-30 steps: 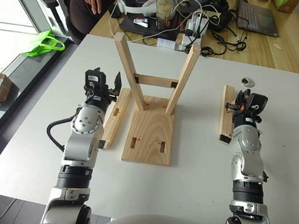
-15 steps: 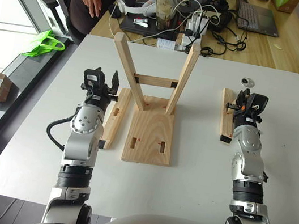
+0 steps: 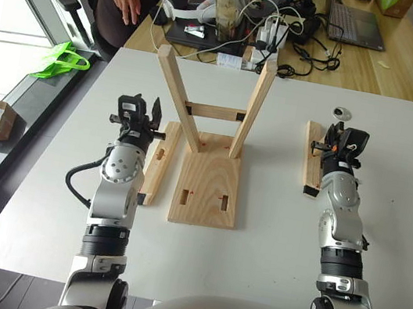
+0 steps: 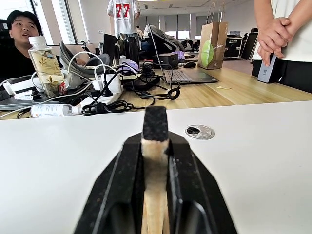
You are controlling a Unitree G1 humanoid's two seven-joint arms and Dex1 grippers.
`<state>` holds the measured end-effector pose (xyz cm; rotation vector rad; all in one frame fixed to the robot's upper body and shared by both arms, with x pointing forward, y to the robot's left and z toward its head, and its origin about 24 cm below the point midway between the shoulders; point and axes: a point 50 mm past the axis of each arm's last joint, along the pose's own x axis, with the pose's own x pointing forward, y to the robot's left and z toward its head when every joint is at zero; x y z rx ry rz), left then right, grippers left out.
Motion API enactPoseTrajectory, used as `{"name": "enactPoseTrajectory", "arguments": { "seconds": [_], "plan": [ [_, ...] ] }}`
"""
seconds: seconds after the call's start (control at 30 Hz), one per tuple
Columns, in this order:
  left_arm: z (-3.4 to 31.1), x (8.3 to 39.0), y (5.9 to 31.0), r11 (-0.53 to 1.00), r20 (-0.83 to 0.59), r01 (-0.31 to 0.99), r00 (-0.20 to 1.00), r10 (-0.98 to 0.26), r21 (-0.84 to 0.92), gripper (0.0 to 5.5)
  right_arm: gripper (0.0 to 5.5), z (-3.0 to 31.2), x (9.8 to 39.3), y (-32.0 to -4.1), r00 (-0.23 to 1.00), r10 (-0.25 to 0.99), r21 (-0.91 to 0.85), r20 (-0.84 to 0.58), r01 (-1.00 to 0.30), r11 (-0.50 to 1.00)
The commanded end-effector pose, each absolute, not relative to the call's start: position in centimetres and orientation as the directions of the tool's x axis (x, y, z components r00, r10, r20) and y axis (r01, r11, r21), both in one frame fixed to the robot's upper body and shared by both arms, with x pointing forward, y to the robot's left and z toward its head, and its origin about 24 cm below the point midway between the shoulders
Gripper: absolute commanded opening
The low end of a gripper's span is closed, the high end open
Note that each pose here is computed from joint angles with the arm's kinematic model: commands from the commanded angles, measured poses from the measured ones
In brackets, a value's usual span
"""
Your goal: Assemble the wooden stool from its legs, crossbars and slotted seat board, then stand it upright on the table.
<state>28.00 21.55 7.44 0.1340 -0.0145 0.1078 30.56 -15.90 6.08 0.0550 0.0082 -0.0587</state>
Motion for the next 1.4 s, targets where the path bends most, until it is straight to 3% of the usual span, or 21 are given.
{"name": "enactPoseTrajectory", "arguments": {
  "seconds": [0.03, 0.3, 0.47, 0.5, 0.6, 0.73, 0.9, 1.03, 1.2, 1.33, 1.4],
  "plan": [
    [7.6, 28.1, 22.2, 0.981, 0.023, -0.147, 0.989, 0.146, 0.126, 2.48, 0.36, 6.3, 30.8, -15.6, 0.999, -0.046, 0.051, -0.004, 0.046, 0.998],
    [7.5, 28.3, 22.5, 0.975, 0.006, -0.173, 0.985, 0.174, 0.135, 3.74, 0.36, 6.3, 30.7, -15.5, 0.999, -0.047, 0.051, -0.005, 0.047, 0.998],
    [6.5, 28.8, 23.0, 0.959, -0.089, -0.228, 0.965, 0.246, 0.169, 3.74, 0.36, 6.3, 30.8, -15.5, 0.999, -0.047, 0.049, -0.006, 0.047, 0.998],
    [6.7, 28.7, 22.8, 0.97, -0.076, -0.198, 0.975, 0.21, 0.143, 3.74, 0.36, 6.3, 30.8, -15.5, 0.999, -0.046, 0.049, -0.006, 0.046, 0.998],
    [7.2, 28.5, 22.5, 0.976, -0.038, -0.162, 0.985, 0.169, 0.146, 3.3, 0.36, 6.3, 30.8, -15.5, 0.999, -0.047, 0.049, -0.006, 0.047, 0.998],
    [7.3, 28.5, 23.0, 0.972, -0.043, -0.204, 0.977, 0.211, 0.119, 2.65, 0.36, 6.3, 30.7, -15.5, 0.999, -0.047, 0.052, -0.007, 0.048, 0.998],
    [7.3, 28.8, 24.3, 0.936, -0.069, -0.321, 0.94, 0.333, 0.143, 2.65, 0.36, 6.2, 30.6, -15.7, 0.998, -0.057, 0.05, -0.009, 0.058, 0.997],
    [8.4, 28.7, 23.7, 0.973, -0.016, -0.225, 0.974, 0.226, 0.048, 2.88, 0.36, 6.5, 30.8, -15.7, 0.998, -0.059, 0.053, 0.005, 0.058, 0.997],
    [9.5, 28.8, 24.1, 0.977, 0.011, -0.21, 0.978, 0.209, 0.049, 3.4, 0.36, 7.0, 30.9, -15.8, 0.997, -0.063, 0.046, 0.041, 0.061, 0.997],
    [13.3, 28.9, 25.1, 0.972, 0.134, -0.237, 0.963, 0.235, -0.004, 3.4, 0.36, 8.6, 31.3, -16.4, 0.99, -0.067, 0.067, 0.125, 0.059, 0.996],
    [16.0, 29.0, 24.8, 0.978, 0.223, -0.178, 0.955, 0.198, -0.108, 3.4, 0.36, 9.6, 31.4, -16.6, 0.982, -0.047, 0.113, 0.184, 0.027, 0.993]
  ]
}}
